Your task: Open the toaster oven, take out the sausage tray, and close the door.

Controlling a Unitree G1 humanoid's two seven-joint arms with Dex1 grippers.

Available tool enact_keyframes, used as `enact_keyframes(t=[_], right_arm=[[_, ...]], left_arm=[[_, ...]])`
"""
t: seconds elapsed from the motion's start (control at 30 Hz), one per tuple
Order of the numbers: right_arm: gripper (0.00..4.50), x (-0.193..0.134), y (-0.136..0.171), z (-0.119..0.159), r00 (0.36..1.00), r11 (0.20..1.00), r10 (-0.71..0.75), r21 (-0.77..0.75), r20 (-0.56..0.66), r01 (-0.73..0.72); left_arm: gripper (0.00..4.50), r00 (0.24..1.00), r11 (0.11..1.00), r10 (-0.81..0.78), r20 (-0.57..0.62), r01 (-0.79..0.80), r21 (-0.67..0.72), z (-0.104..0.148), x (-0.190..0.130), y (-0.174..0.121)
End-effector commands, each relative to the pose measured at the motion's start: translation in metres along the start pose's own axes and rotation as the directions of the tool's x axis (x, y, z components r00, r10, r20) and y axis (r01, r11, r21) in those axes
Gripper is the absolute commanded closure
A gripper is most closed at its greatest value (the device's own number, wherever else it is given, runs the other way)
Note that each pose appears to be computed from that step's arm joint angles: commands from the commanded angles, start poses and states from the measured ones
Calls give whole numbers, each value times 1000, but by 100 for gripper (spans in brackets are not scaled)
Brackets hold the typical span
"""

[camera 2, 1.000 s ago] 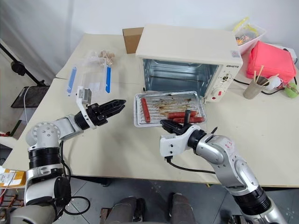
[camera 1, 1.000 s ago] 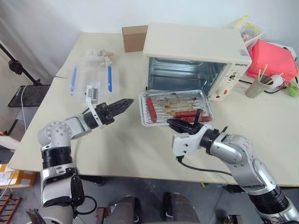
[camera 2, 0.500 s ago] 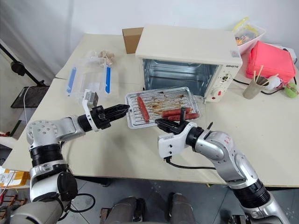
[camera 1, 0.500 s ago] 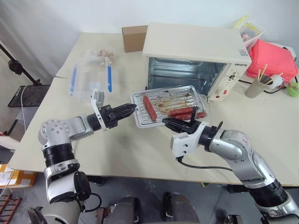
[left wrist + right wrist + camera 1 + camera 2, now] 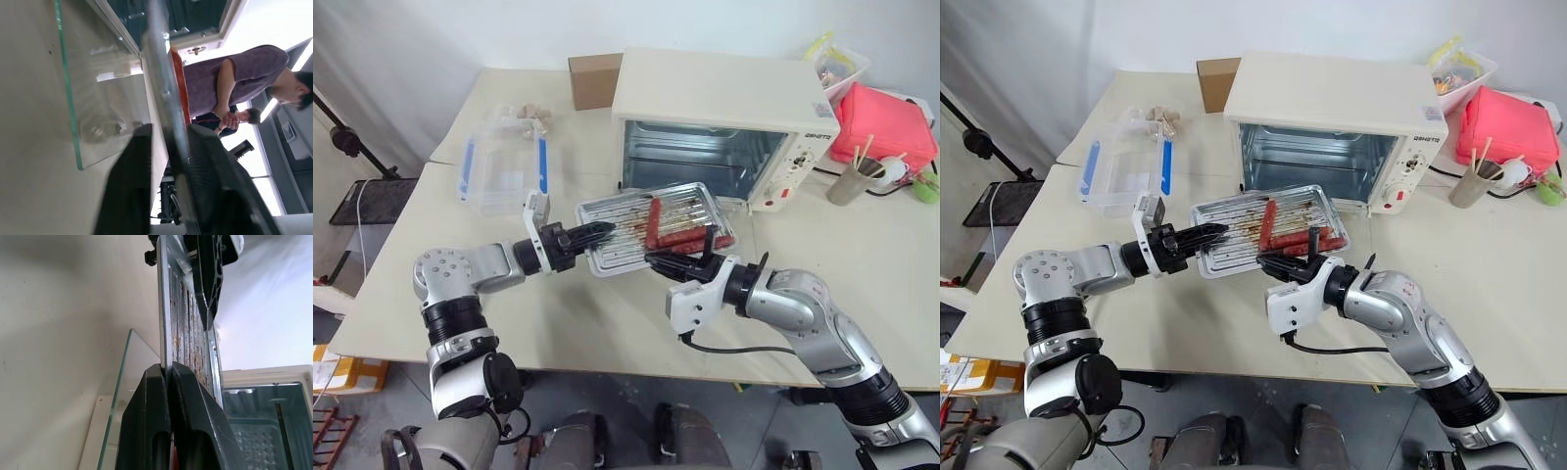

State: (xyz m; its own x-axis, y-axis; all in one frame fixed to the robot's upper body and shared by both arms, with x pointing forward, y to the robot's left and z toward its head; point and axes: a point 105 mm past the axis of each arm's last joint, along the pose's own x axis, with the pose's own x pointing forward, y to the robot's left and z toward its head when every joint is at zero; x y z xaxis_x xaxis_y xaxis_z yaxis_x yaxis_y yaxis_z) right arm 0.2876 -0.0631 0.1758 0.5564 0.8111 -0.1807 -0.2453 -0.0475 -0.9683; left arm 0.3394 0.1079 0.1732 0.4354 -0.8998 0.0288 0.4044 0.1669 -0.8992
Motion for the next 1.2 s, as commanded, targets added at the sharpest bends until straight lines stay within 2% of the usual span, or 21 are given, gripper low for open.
enact_keyframes(t=[0.03,0.23,0.33,0.4,0.43,0.47,0.63,0.73,0.8,0.9,1.03,1.13,1.2], right_arm=[[450,-2,-15,9,998,998,-50,-24,44,51],[450,-3,-14,14,995,999,-31,14,96,30],[368,-7,-10,16,992,995,-3,95,124,-9],[310,-15,-14,34,967,998,-26,67,254,9],[268,-20,-13,40,953,998,-22,67,302,2],[248,-24,-12,43,943,997,-23,72,331,-1],[248,-47,-16,24,949,975,-92,220,300,25],[248,-67,-11,-3,972,950,-120,308,200,54],[248,-84,-11,-28,985,926,-144,364,91,102],[306,-106,2,-55,997,937,-72,342,-18,74],[442,-140,14,-97,981,904,-61,406,-186,134],[447,-151,17,-110,969,869,-77,461,-233,180],[447,-163,26,-125,953,784,-58,578,-297,228]], left_arm=[[447,998,997,-61,4,61,-41,2,1,-7],[447,990,976,-138,-9,134,-170,4,3,-12],[450,992,972,-125,5,124,-200,9,-2,-11],[450,996,975,-89,29,93,-203,14,-14,-7],[450,996,976,-80,42,87,-202,16,-21,-6],[450,996,977,-71,50,80,-199,17,-27,-5],[450,998,990,-43,52,50,-129,17,-62,-11],[450,995,991,-39,89,49,-123,22,-87,-15],[450,992,992,-19,127,34,-118,25,-104,-15],[450,984,993,10,177,12,-121,25,-122,-12],[450,960,988,69,272,-27,-155,23,-147,2],[450,949,986,92,301,-45,-161,20,-153,6],[450,929,985,104,356,-46,-167,21,-160,10]])
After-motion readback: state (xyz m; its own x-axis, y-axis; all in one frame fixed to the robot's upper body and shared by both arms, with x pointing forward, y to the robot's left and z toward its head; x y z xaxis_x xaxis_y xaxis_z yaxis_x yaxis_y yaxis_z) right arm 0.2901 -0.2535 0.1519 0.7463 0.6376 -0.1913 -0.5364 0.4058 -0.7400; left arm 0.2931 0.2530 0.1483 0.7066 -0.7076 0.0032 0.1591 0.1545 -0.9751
